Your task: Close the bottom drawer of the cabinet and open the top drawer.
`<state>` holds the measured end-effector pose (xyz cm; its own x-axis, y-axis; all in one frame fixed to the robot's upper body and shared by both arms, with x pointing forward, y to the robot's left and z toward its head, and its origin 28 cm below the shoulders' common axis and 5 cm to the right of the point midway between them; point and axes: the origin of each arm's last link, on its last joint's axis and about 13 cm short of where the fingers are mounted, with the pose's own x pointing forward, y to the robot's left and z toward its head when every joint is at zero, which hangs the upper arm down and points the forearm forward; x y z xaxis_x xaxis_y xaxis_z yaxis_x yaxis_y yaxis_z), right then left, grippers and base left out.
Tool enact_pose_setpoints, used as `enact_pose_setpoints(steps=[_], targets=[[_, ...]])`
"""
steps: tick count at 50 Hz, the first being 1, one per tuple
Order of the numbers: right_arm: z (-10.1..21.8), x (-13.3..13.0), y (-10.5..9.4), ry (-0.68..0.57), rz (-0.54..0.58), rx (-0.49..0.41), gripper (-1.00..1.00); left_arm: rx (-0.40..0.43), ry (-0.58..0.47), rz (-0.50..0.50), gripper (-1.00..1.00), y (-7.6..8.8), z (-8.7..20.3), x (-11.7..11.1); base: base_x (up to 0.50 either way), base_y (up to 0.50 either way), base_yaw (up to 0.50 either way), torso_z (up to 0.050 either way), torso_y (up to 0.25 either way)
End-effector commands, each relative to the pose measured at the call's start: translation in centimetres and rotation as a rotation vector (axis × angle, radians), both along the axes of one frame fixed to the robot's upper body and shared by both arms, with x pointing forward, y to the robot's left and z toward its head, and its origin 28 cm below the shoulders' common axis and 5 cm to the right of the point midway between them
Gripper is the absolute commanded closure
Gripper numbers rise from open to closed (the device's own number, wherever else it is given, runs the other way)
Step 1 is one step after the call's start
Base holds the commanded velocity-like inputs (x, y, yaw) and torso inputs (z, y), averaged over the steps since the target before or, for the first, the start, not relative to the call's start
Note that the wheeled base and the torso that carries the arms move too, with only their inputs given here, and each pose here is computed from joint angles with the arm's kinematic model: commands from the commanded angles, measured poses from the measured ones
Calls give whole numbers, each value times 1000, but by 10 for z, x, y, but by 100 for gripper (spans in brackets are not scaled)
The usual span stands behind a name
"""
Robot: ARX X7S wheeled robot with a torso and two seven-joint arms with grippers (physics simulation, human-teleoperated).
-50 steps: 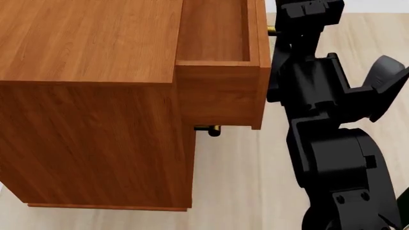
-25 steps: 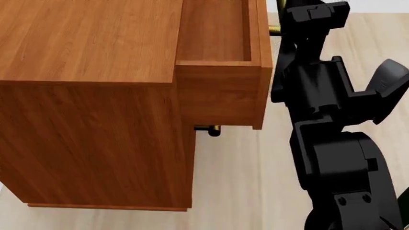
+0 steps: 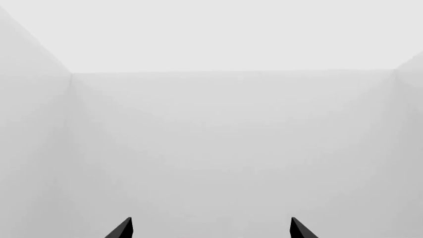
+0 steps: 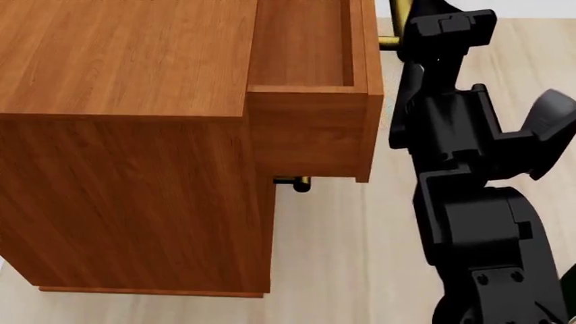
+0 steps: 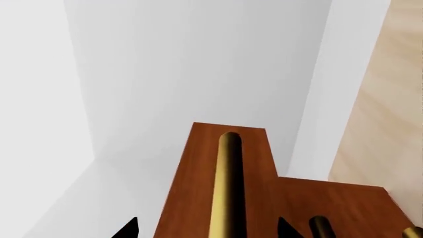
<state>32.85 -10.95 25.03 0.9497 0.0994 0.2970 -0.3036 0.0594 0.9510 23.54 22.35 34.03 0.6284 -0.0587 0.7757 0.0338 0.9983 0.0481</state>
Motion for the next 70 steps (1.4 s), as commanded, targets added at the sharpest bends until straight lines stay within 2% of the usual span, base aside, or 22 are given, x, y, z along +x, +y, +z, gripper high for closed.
enact_pose_setpoints(steps=[1,20,24,27,28,29,31,37,38,40,42,43,46,50,52,62,70], targets=[[3,-1,-4,-2,-22,-10,-100,-2,-3,-2,-100,0,0,-1,0,0,0,0,0],[11,-11,-23,-22,-102,-23,-100,1,-1,-6,-100,-1,0,0,0,0,0,0,0],[16,-13,-22,-28,-119,-93,-100,2,1,-6,-100,-2,-1,0,0,0,0,0,0],[24,-14,-20,-30,-143,-184,-100,1,2,-7,-100,-2,-2,0,0,0,0,0,0],[27,-13,-20,-34,-132,-180,-100,1,1,-7,-100,-2,-2,0,0,0,0,0,0],[29,-13,-19,-31,-152,-242,-100,1,2,-8,-100,-2,-2,0,0,0,0,0,0],[34,-14,-18,-38,-141,-261,-100,0,3,-7,-100,-2,-2,1,0,0,0,0,0],[41,-14,-18,-23,-213,-459,-100,-2,6,-8,-100,-1,-4,1,0,0,0,0,0],[42,-15,-17,-27,-199,-454,-100,-2,7,-8,-100,-1,-4,2,0,0,0,0,0],[45,-14,-17,-24,-228,-526,-100,-2,8,-10,-100,-2,-4,2,0,0,0,0,0],[49,-15,-16,-30,-215,-529,-100,0,8,-11,-100,-2,-5,2,0,0,0,0,0],[51,-15,-16,-30,-235,-573,-100,-1,9,-11,-100,-2,-5,2,0,0,0,0,0],[56,-15,-15,-39,-247,-622,-100,1,10,-10,-100,-2,-5,2,0,0,0,0,0],[62,-17,-14,-48,-248,-647,-100,2,9,-11,-100,-2,-4,2,0,0,0,0,0],[65,-17,-14,-49,-267,-703,-100,3,10,-11,-100,-2,-4,2,0,0,0,0,0],[81,-21,-19,-60,-330,-841,-100,2,11,-12,-100,-2,-5,4,0,0,0,0,0],[98,-25,-21,-63,-383,-1001,-100,1,14,-15,-100,-2,-7,4,0,0,0,0,0]])
